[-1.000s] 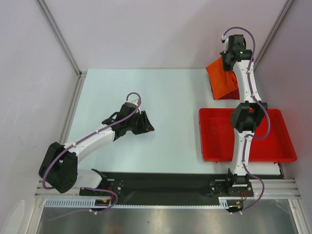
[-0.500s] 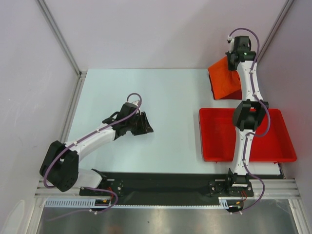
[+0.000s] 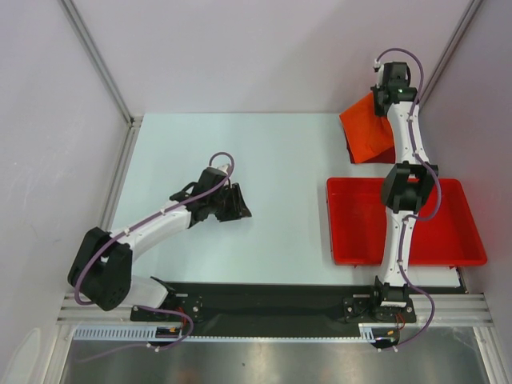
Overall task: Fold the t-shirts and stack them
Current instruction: Neatly place the folded tshirt to the corner
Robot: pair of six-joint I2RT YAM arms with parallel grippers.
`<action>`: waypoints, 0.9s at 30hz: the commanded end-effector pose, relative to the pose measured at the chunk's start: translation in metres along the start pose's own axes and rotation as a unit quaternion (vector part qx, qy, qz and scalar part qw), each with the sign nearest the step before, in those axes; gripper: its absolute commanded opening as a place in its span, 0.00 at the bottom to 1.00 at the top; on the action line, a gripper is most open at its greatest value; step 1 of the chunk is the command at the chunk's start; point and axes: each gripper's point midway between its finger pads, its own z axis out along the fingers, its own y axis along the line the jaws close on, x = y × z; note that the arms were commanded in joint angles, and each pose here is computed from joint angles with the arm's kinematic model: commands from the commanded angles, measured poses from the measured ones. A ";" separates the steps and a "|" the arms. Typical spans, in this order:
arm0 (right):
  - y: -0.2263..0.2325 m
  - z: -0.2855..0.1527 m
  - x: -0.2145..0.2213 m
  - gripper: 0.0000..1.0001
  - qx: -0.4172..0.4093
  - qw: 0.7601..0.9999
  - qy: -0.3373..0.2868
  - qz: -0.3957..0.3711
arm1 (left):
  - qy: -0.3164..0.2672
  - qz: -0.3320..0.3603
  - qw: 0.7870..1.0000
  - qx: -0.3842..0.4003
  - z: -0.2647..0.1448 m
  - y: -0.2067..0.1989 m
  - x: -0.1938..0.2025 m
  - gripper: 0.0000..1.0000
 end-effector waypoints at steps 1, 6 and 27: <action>-0.023 -0.001 -0.024 0.00 0.036 0.998 -0.044 0.016 | -0.010 0.014 1.000 0.015 -0.002 -0.010 -0.014 0.47; -0.035 0.010 -0.012 0.00 0.053 0.998 -0.033 0.029 | -0.010 0.012 1.000 0.016 0.000 -0.010 -0.016 0.47; -0.058 0.058 0.029 0.00 0.077 0.995 0.000 0.066 | -0.001 0.000 1.000 0.010 0.014 -0.008 -0.026 0.47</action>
